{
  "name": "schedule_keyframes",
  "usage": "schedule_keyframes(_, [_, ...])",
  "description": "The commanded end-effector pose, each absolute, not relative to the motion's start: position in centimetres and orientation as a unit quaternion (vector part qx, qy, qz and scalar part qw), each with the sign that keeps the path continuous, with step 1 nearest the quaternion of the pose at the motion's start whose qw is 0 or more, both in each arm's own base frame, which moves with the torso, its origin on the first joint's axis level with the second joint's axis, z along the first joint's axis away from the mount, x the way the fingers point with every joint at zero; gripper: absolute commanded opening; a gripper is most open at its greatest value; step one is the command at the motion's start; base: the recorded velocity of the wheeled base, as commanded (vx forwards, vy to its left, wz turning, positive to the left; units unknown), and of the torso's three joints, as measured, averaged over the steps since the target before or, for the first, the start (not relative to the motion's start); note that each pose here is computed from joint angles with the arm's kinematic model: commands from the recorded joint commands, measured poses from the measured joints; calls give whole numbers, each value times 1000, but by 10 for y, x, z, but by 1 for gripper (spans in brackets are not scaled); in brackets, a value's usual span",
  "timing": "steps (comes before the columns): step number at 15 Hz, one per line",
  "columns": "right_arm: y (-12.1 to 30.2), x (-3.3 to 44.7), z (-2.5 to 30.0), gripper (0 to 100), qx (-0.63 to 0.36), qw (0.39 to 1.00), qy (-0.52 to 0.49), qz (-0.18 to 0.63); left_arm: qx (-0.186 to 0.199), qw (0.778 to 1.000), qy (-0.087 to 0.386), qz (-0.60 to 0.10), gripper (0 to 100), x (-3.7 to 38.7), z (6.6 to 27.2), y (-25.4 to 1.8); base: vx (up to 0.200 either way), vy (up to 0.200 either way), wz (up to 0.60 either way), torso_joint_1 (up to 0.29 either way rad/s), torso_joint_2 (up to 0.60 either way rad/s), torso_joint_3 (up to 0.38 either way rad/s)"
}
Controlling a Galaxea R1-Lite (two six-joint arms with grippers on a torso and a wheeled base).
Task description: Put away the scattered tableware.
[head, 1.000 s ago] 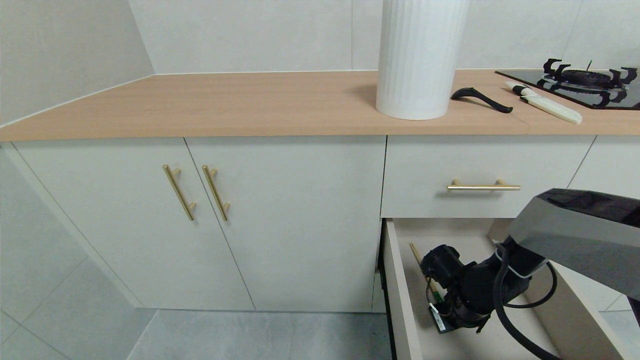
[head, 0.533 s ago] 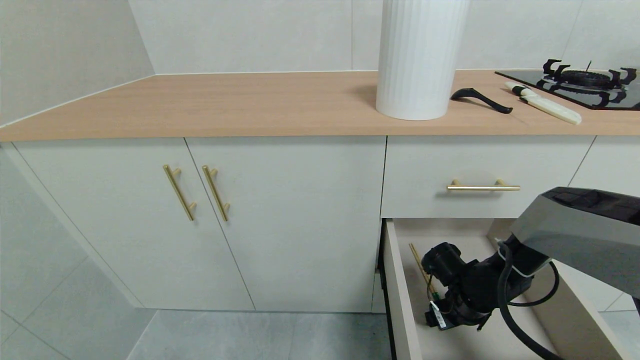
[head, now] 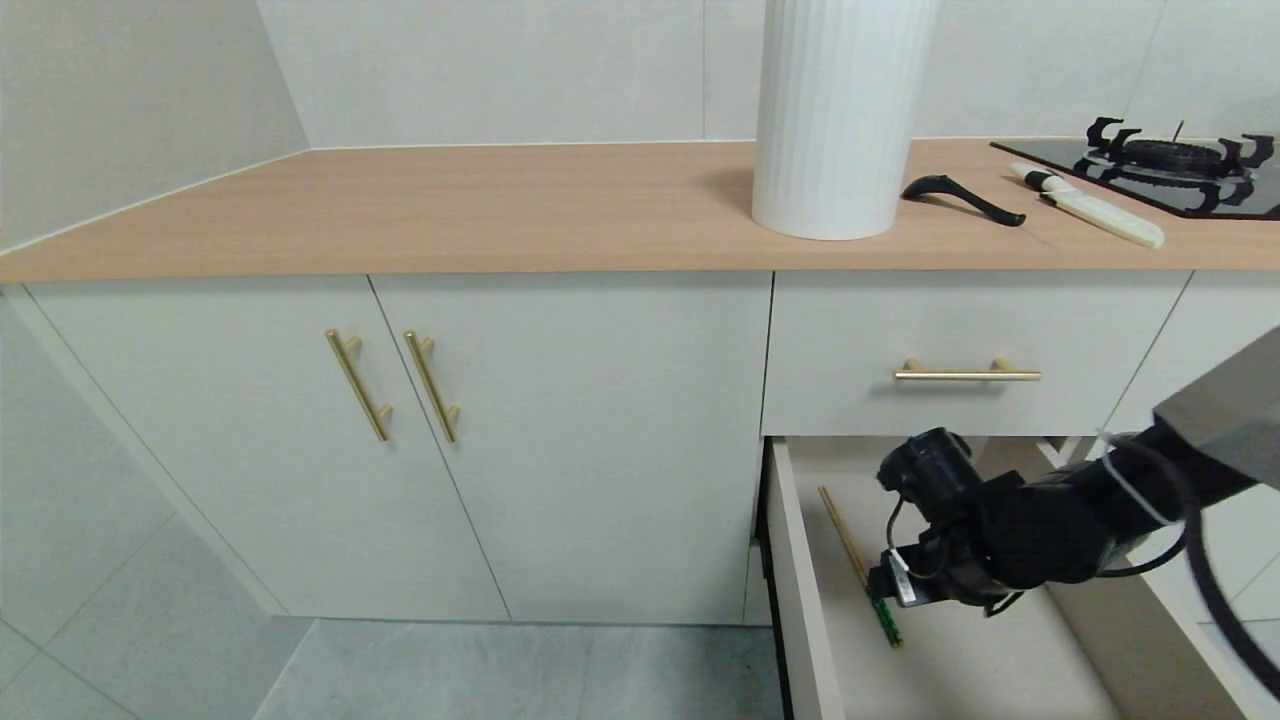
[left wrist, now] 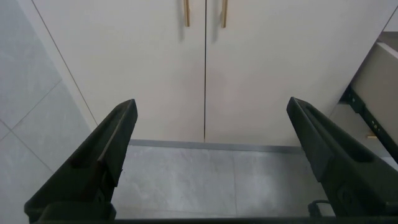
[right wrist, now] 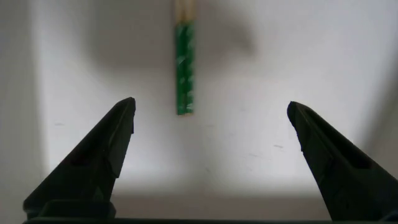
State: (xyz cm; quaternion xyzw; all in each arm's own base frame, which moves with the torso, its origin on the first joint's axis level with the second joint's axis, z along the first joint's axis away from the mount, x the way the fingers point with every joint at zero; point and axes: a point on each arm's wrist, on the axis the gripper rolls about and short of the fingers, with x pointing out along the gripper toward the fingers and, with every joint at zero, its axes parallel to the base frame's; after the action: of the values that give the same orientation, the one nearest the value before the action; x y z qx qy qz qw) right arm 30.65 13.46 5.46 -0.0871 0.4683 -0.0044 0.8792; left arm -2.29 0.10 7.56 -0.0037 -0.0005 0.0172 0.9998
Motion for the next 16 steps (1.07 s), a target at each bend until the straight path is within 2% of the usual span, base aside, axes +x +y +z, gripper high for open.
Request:
schedule_keyframes(1, [121, 285, 117, 100, -53, 918, 393, 0, -4, 1000, 0, 18, 100, -23, 75, 1, 0, 0, 0, 0, 0, 0])
schedule_keyframes(6, [104, 257, 174, 100, -36, 950, 309, 6, -4, 1000, 0, 18, 100, -23, 75, 1, 0, 0, 0, 0, 0, 0])
schedule_keyframes(16, [74, 244, 217, 100, -26, 977, 213, -18, -4, 1000, 0, 18, 100, -23, 75, 1, 0, 0, 0, 0, 0, 0])
